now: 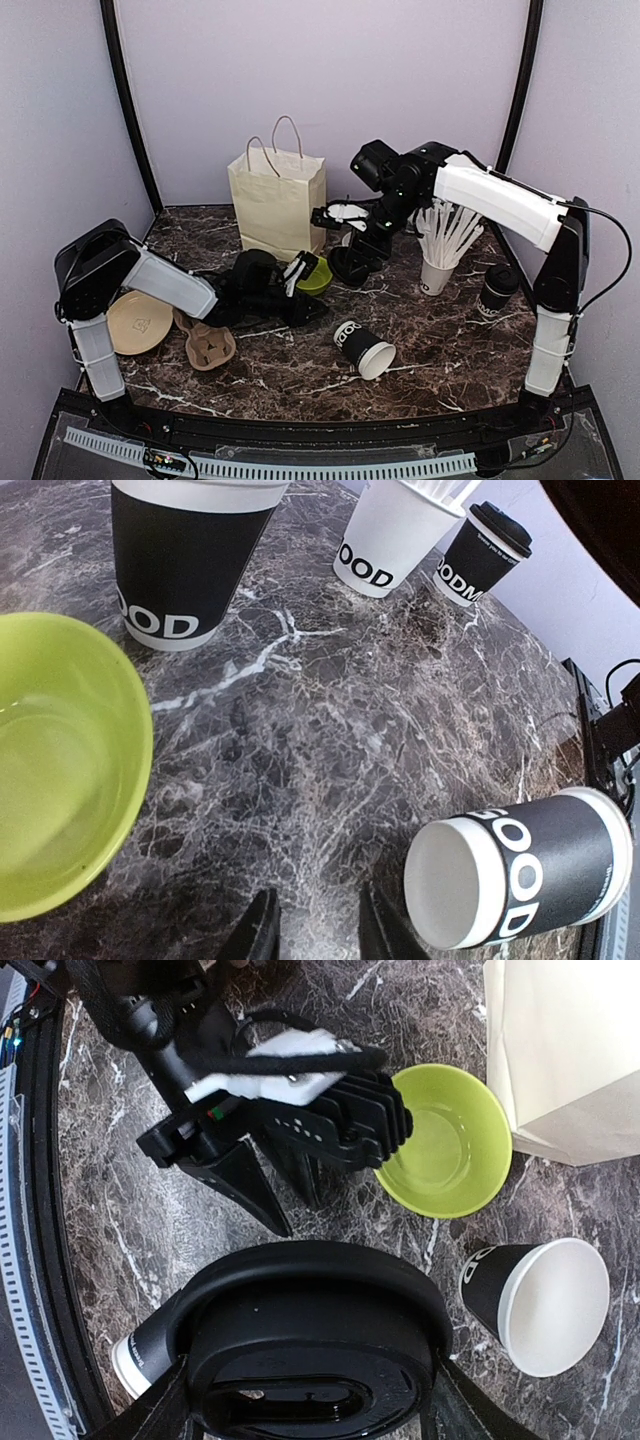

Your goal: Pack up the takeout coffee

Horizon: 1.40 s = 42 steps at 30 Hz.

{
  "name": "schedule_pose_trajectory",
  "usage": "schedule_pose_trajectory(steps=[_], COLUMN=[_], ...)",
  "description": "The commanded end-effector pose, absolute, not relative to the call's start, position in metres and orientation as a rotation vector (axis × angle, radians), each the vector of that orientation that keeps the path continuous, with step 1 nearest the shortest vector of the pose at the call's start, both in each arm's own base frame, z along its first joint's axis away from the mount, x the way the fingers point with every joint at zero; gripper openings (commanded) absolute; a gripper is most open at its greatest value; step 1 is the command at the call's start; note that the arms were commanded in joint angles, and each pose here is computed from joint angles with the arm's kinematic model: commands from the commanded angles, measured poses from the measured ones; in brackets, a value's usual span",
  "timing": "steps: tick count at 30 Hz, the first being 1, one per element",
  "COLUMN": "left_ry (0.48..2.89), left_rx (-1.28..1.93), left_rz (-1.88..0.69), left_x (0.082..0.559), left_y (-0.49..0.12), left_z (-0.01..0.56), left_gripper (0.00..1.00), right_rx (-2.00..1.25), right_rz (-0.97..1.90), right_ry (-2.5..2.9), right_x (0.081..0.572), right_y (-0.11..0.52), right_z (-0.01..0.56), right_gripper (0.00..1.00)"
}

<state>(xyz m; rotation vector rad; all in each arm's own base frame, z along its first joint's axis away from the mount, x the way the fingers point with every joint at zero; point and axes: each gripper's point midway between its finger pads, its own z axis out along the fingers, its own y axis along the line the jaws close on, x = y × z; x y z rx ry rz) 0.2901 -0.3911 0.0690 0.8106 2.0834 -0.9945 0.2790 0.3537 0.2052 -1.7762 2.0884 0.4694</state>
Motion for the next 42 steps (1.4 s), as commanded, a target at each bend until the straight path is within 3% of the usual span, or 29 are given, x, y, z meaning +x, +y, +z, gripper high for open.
schedule_pose_trajectory(steps=[1, 5, 9, 16, 20, 34, 42], left_ry=[1.942, 1.828, 1.766, 1.528, 1.473, 1.148, 1.074], left_rx=[0.926, 1.186, 1.433, 1.829, 1.988, 2.234, 2.252], left_rz=[-0.911, -0.679, -0.634, -0.471, -0.419, -0.229, 0.034], left_x=[0.272, 0.242, 0.217, 0.202, 0.203, 0.199, 0.213], left_y=[-0.383, -0.385, -0.391, -0.384, -0.390, -0.445, -0.466], left_z=[0.111, 0.119, 0.129, 0.129, 0.122, 0.087, 0.055], left_gripper=[0.43, 0.70, 0.77, 0.81, 0.81, 0.82, 0.83], right_rx=[-1.777, -1.728, -1.667, -1.601, -1.634, -1.598, -1.616], right_rz=[0.416, 0.389, 0.392, 0.372, 0.304, 0.256, 0.272], right_ry=[2.071, 2.086, 2.102, 2.141, 2.221, 2.436, 2.513], right_x=[0.276, 0.280, 0.284, 0.274, 0.254, 0.228, 0.221], right_y=[0.342, 0.324, 0.303, 0.260, 0.233, 0.174, 0.169], right_z=[0.209, 0.214, 0.225, 0.228, 0.192, 0.116, 0.077], right_gripper=[0.64, 0.64, 0.64, 0.64, 0.64, 0.65, 0.65])
